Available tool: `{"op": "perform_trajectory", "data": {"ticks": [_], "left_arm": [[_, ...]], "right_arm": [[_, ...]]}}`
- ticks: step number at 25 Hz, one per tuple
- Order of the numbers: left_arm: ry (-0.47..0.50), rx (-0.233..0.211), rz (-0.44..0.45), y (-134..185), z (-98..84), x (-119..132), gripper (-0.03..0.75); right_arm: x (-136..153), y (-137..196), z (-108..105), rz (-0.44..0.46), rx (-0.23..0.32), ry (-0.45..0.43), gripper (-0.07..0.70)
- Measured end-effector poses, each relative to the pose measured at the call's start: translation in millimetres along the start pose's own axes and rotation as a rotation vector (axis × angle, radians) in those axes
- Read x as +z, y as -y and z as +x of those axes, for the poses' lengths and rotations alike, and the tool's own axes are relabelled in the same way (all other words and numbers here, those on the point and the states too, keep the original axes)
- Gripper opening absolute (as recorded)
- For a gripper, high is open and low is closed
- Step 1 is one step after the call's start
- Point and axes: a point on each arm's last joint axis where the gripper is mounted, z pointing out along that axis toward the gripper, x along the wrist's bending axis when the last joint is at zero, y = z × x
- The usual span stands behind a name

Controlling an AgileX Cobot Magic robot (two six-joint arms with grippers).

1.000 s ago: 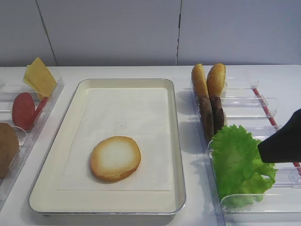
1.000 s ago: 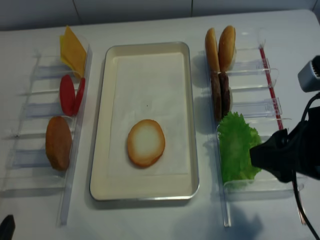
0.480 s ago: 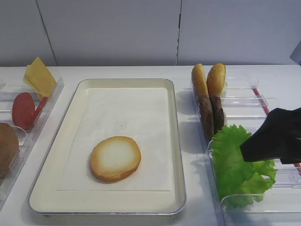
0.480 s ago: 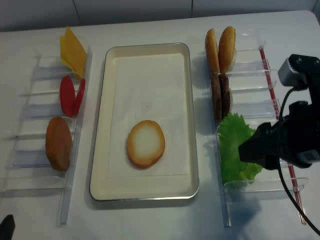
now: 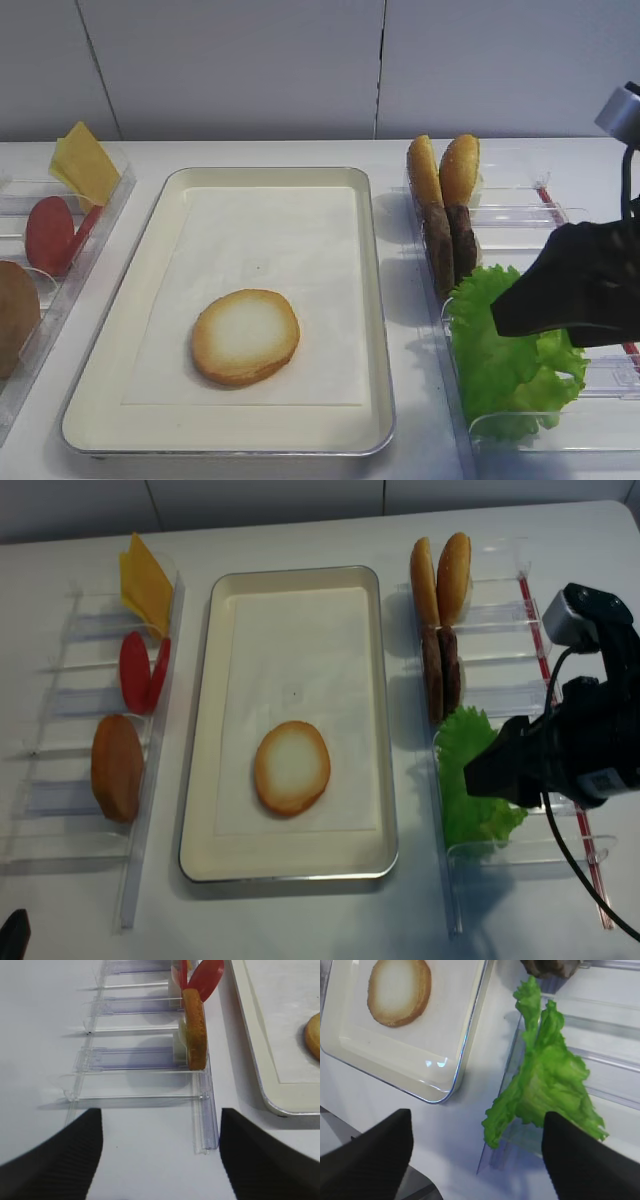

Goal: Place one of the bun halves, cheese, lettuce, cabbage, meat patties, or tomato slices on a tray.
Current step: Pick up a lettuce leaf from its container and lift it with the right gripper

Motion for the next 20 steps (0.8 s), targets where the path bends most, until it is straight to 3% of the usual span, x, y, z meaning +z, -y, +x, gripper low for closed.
{"op": "perform_trajectory", "data": {"ticks": [7,12,20], "left_arm": [[0.0,0.0,0.0,0,0.0,0,0.464],[0.0,0.0,0.0,0,0.0,0,0.463],[0.0,0.0,0.0,0,0.0,0,0.461]], "right_arm": [[15,-7,1,0.012,-0.022,0.001,0.565],[26,-11,-7,0.035,-0.004,0.024,0.55],[33,-13,-11,0.055,0.013,0.032,0.375]]}}
